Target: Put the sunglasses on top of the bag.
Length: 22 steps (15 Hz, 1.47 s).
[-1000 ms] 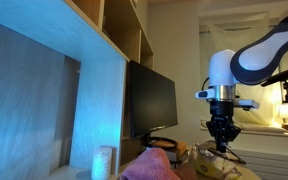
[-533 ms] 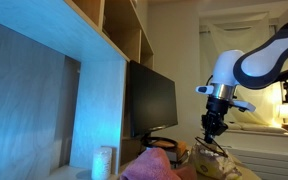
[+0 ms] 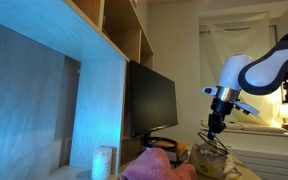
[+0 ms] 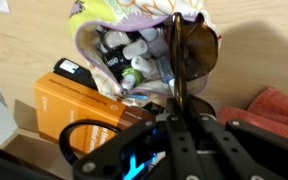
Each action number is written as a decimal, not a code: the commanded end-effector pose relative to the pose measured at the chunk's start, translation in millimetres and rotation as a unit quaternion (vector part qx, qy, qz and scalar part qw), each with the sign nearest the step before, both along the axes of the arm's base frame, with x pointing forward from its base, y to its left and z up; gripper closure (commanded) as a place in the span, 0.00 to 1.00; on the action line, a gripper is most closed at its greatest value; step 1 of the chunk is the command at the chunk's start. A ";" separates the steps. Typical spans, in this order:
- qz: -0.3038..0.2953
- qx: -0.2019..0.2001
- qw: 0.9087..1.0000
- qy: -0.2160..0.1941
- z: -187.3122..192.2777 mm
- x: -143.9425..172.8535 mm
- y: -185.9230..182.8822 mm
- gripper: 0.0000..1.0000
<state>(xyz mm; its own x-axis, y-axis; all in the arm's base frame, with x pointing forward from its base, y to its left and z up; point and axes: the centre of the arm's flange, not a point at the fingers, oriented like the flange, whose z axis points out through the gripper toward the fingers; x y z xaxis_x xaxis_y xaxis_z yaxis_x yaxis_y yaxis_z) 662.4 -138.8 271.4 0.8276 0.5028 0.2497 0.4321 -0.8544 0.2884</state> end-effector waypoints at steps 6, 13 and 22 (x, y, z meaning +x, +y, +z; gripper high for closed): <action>-0.098 -0.018 0.995 -0.026 0.4 -12.2 -18.0 0.97; -0.130 -0.019 0.991 -0.039 1.2 -9.8 -13.7 0.57; -0.090 0.010 0.995 -0.029 -2.1 -22.5 0.3 0.00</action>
<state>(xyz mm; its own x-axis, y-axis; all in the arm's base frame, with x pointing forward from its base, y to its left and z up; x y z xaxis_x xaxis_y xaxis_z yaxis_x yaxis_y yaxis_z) 657.5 -150.1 265.8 0.9101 0.3038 0.2818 0.2071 -0.9225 0.3256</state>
